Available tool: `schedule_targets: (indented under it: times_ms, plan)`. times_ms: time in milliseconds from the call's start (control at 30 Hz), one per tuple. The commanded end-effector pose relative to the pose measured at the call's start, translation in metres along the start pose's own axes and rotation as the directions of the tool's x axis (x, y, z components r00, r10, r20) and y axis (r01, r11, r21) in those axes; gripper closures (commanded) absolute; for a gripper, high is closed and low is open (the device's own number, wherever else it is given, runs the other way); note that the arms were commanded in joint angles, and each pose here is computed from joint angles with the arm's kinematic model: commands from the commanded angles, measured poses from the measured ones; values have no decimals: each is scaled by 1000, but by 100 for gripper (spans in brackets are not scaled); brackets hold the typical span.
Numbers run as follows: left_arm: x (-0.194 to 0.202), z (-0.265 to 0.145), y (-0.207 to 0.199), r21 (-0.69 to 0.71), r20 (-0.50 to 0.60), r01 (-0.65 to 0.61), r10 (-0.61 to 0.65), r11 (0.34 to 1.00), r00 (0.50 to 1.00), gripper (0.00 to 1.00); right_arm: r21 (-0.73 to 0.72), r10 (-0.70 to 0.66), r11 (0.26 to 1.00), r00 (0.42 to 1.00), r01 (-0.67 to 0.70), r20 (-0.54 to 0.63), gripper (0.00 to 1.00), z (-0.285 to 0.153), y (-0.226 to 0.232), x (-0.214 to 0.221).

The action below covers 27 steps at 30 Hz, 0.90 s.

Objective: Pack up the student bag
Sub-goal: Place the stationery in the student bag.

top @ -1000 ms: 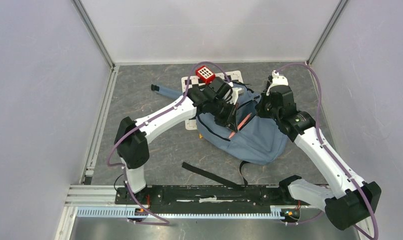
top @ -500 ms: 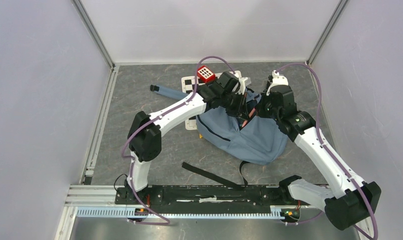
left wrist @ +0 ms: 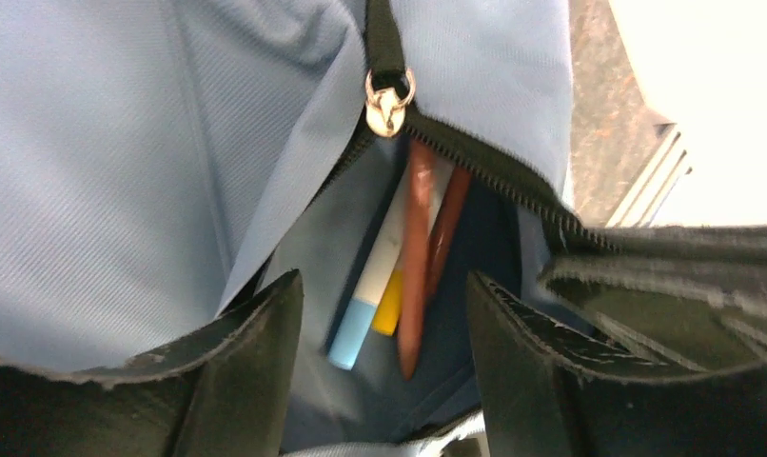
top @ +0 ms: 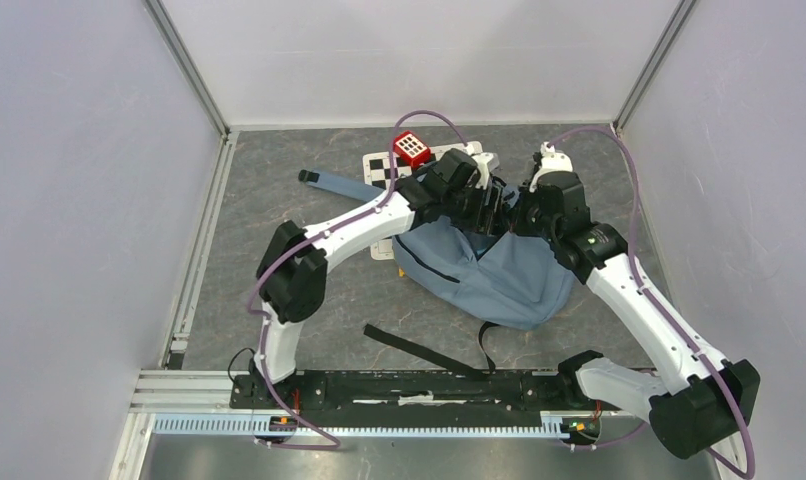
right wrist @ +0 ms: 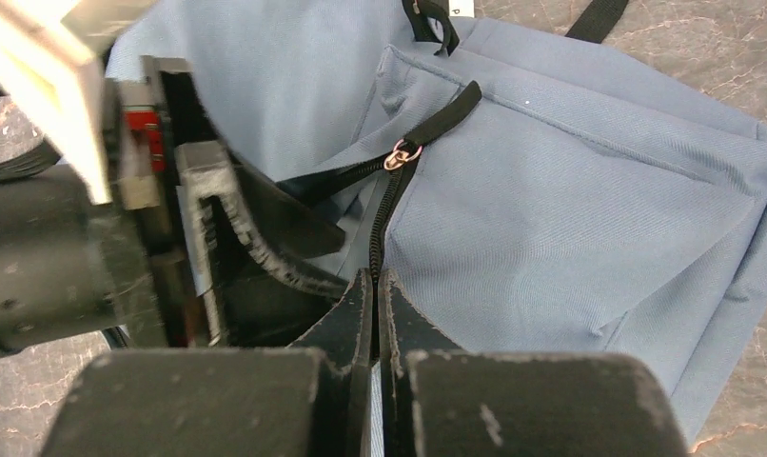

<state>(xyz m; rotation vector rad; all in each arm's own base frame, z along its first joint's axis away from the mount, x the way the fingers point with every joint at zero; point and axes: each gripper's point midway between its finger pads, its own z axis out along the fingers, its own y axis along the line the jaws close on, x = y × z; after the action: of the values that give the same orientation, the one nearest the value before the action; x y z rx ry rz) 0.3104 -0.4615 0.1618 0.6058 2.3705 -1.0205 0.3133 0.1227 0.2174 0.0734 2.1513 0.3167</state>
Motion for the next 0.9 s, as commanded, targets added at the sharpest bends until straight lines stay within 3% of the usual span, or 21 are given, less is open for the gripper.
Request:
schedule_targets:
  times_ms: [0,200,400,767,800,867]
  plan:
    - [-43,-52,4,-129,195,-134,158,983,968,27,-7,3,1000,999,-2,54,100,2,2,-13]
    - [-36,-97,6,-193,219,-202,242,960,945,18,-8,-8,1000,1000,9,28,100,12,2,-4]
    - [-23,-139,22,-284,239,-168,240,944,941,12,-36,-18,999,999,16,-40,100,38,6,19]
    - [-10,-142,22,-243,265,-65,131,968,955,9,-66,-108,993,968,95,-228,100,80,11,79]
    - [-11,-142,21,-242,266,-61,127,968,955,8,-69,-111,993,965,97,-238,98,81,11,82]
    - [-10,-139,16,-214,260,-61,117,975,959,7,-89,-118,991,963,99,-244,83,81,16,80]
